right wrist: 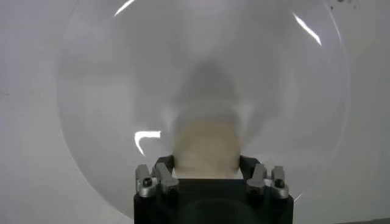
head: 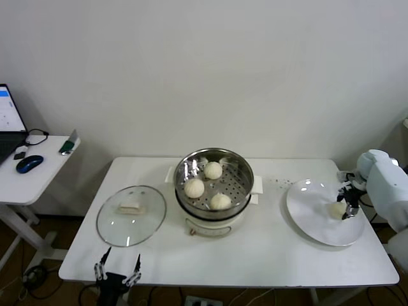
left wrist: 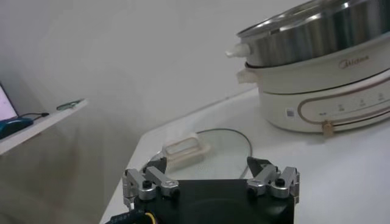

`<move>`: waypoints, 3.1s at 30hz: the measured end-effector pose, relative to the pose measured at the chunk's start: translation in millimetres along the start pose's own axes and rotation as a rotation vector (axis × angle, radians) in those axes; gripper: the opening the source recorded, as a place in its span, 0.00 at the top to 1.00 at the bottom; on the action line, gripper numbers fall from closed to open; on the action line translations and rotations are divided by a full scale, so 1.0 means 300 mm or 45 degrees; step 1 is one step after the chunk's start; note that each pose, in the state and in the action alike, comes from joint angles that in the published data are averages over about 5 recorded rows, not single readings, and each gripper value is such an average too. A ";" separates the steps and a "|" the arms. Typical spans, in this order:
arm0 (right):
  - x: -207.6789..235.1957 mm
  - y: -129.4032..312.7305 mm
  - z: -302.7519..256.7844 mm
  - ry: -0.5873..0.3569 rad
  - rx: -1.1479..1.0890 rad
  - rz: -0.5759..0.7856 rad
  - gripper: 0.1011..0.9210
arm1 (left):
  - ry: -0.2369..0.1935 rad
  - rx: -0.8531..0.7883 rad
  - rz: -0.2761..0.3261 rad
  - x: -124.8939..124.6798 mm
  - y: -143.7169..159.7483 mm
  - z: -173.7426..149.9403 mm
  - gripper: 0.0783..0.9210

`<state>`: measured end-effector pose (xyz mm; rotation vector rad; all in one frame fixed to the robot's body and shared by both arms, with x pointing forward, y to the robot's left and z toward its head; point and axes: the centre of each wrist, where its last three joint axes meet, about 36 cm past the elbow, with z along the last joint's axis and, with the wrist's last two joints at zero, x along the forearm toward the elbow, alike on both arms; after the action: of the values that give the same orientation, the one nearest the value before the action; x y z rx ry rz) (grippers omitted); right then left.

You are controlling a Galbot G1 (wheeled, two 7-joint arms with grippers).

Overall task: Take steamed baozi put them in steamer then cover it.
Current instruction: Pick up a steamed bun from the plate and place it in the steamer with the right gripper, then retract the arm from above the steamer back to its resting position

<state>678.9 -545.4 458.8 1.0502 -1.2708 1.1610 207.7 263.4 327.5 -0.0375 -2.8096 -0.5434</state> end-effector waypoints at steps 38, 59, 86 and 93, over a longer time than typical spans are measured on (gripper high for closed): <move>0.929 -0.147 -0.888 -0.413 0.288 0.239 0.26 | -0.113 0.046 0.064 0.002 -0.037 -0.079 0.12; 0.625 0.001 -1.250 -0.331 0.313 -0.004 0.27 | -0.133 0.059 0.071 -0.016 -0.017 -0.082 0.12; 0.525 -0.048 -1.353 -0.204 0.322 -0.003 0.12 | -0.132 0.065 0.071 -0.031 -0.010 -0.079 0.12; 0.557 -0.043 -1.339 -0.220 0.324 -0.021 0.12 | -0.133 0.062 0.072 -0.026 -0.010 -0.081 0.12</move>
<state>740.6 -141.5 608.6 1.3712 -1.2663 1.2642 221.4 251.8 345.9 -0.1388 -2.9121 -0.4732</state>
